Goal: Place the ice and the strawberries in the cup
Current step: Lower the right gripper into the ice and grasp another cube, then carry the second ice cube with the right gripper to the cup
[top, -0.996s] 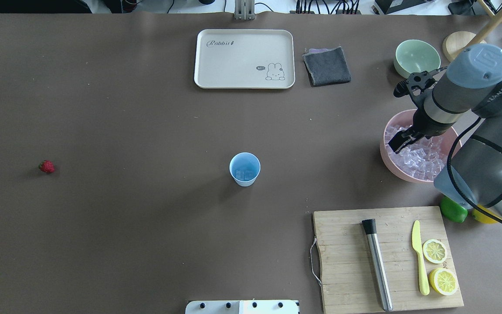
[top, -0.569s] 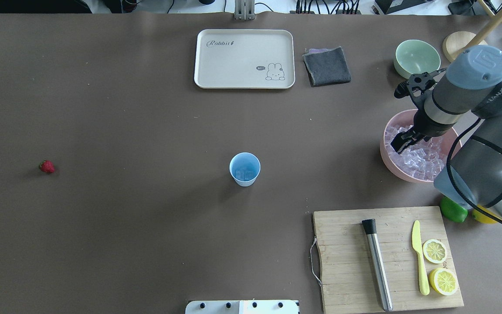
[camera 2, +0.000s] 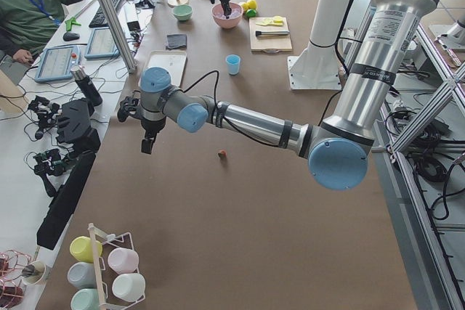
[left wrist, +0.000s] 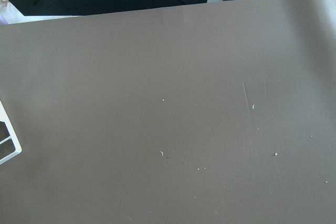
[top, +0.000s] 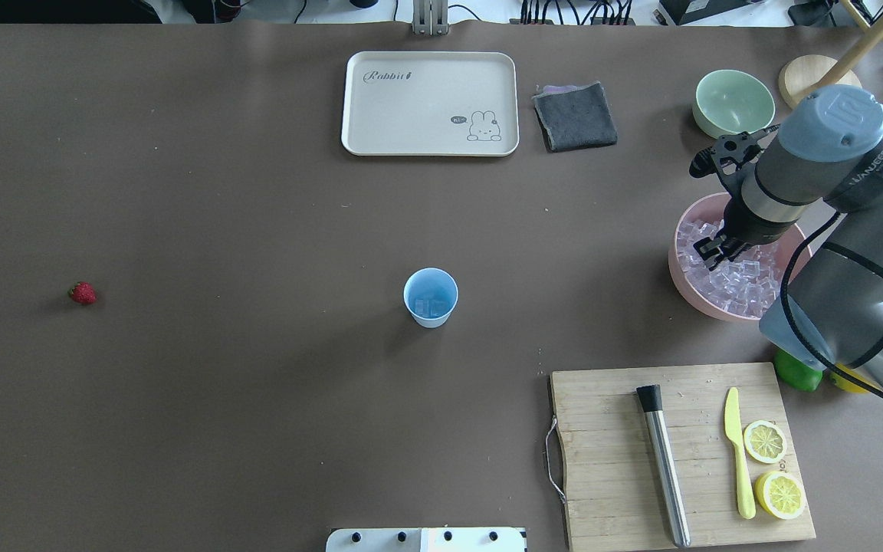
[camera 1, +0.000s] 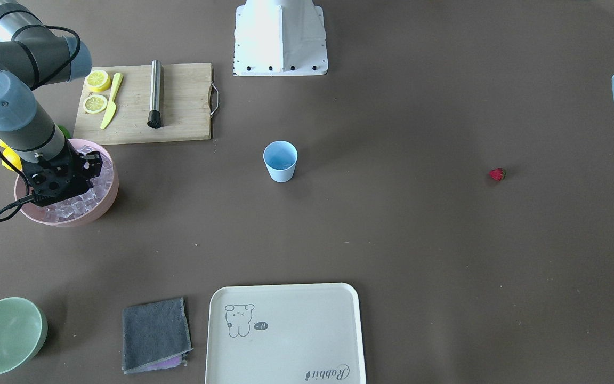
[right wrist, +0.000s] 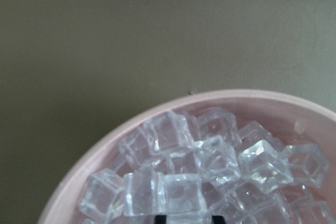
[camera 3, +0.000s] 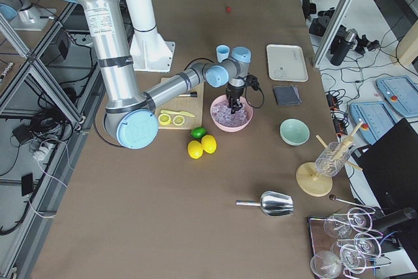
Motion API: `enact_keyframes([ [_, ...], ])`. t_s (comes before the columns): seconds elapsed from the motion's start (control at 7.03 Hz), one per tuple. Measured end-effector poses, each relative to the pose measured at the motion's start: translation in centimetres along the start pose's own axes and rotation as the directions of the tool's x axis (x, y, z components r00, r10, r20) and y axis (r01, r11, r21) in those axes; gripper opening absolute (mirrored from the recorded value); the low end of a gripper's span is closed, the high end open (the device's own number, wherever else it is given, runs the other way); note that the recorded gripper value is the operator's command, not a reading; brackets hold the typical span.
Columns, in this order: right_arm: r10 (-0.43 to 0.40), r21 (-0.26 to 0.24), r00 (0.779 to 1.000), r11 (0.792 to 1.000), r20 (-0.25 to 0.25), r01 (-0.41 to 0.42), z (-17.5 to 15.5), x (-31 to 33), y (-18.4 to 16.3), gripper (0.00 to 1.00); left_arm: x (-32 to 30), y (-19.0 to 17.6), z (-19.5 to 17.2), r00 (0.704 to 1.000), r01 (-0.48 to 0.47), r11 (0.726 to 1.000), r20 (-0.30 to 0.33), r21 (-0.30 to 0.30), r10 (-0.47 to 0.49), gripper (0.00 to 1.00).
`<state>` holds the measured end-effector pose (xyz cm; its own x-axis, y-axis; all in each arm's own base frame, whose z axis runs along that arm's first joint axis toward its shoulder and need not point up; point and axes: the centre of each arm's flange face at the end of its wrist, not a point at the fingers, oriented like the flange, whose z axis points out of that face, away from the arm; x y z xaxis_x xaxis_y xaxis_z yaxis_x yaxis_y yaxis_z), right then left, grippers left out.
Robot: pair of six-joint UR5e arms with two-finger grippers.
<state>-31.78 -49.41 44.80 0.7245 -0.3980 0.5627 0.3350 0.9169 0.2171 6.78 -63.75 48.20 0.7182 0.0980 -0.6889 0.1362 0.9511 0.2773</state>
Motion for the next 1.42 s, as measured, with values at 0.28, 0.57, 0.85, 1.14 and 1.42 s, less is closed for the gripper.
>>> enact_keyframes([
  [0.28,-0.002,0.001,1.000,1.000,0.001,0.002,0.0,-0.1,0.0,0.00,0.2,-0.1,0.0,1.000,-0.002,1.000,-0.001,0.000,0.002,0.97],
  [0.57,-0.010,0.018,1.000,1.000,0.010,0.010,-1.0,-0.5,-0.4,0.00,0.4,-0.4,0.0,1.000,-0.005,1.000,-0.001,0.002,0.005,0.97],
  [0.85,0.001,0.059,0.999,0.998,0.037,-0.003,-3.8,0.4,-1.0,0.00,0.7,-0.4,0.2,1.000,-0.008,1.000,-0.002,-0.001,0.008,0.97],
  [1.14,0.011,0.099,0.997,0.995,0.072,-0.018,-7.0,1.1,-1.0,0.00,0.8,-0.4,0.3,1.000,-0.009,1.000,-0.003,-0.002,0.009,0.97],
  [1.42,0.008,0.147,0.994,0.989,0.106,-0.024,-10.0,-0.3,-1.9,0.00,0.8,-0.4,0.3,1.000,-0.009,1.000,-0.003,-0.003,0.009,0.97],
])
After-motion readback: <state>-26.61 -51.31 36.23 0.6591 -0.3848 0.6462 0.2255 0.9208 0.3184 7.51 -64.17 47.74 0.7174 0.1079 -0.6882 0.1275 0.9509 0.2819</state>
